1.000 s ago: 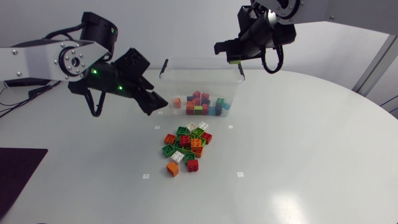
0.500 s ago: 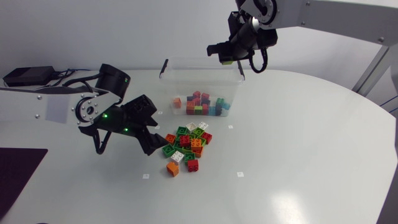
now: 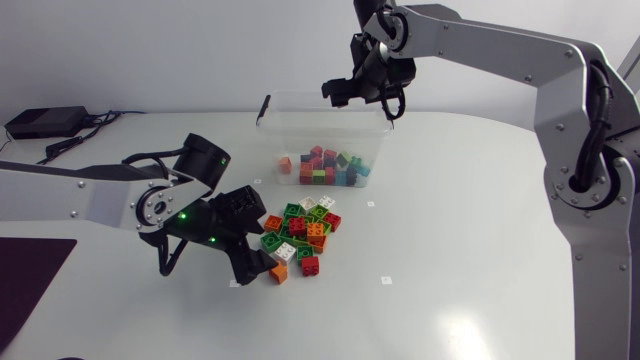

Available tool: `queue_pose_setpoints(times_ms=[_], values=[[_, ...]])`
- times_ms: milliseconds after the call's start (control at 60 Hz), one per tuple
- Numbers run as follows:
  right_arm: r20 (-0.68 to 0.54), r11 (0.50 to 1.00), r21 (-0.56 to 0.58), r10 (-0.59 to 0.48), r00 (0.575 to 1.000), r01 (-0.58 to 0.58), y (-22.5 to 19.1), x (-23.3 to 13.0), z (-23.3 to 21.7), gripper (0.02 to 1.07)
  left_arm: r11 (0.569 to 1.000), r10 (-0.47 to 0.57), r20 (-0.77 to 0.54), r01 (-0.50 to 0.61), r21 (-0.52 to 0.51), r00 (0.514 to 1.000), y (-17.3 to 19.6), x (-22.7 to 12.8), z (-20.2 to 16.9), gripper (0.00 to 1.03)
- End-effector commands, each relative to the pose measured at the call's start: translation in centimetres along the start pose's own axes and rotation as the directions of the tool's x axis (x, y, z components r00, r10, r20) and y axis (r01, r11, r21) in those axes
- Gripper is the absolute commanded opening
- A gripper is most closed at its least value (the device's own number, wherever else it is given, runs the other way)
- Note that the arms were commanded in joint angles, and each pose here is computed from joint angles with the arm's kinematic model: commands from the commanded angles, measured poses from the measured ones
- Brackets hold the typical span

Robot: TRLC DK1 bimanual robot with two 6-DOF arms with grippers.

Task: Place the duplo bricks in the container

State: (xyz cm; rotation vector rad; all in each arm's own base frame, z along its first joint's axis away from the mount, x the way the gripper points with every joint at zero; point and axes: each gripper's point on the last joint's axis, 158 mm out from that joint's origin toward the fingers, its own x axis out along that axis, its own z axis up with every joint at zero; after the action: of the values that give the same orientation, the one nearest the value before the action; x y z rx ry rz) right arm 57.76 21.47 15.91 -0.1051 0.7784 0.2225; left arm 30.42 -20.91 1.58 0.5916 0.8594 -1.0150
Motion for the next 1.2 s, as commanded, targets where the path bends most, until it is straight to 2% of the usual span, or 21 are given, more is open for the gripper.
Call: queue_pose_setpoints(times_ms=[0,383,583,733,833,933,983,1183], values=[[0.0,1.0,-0.013,-0.005,1.0,0.005,0.2,-0.4,0.3,1.03,1.0,-0.022,-0.023,0.022,-0.014,0.999,-1.0,0.2,-0.7,0.96],[0.024,1.0,-0.028,0.012,1.0,-0.012,0.8,-6.1,0.2,1.03,0.999,-0.015,-0.153,0.007,-0.053,0.988,-2.7,3.0,-2.4,0.96],[0.045,0.999,-0.046,0.031,0.999,-0.029,1.4,-9.7,-0.5,1.03,0.997,0.003,-0.165,-0.016,-0.079,0.986,-2.2,4.1,-2.7,0.95],[0.037,0.995,-0.086,0.047,0.998,-0.043,2.0,-11.9,-2.6,1.03,0.994,0.008,-0.156,-0.024,-0.102,0.988,-2.0,4.3,-2.4,0.85],[0.042,0.993,-0.105,0.051,0.998,-0.046,1.7,-13.1,-4.1,1.03,0.994,0.01,-0.151,-0.026,-0.102,0.988,-2.0,4.4,-2.3,0.73],[0.026,0.992,-0.117,0.056,0.998,-0.053,1.6,-13.6,-5.9,1.03,0.994,0.008,-0.155,-0.024,-0.104,0.988,-2.0,4.6,-2.4,0.52],[0.014,0.991,-0.121,0.062,0.998,-0.06,1.7,-13.9,-6.9,1.02,0.994,0.008,-0.155,-0.024,-0.107,0.988,-2.0,4.7,-2.4,0.36],[-0.046,0.982,-0.158,0.098,0.994,-0.104,3.8,-14.7,-11.4,1.02,0.995,-0.006,-0.167,-0.01,-0.094,0.986,-2.7,5.0,-2.8,0.32]])
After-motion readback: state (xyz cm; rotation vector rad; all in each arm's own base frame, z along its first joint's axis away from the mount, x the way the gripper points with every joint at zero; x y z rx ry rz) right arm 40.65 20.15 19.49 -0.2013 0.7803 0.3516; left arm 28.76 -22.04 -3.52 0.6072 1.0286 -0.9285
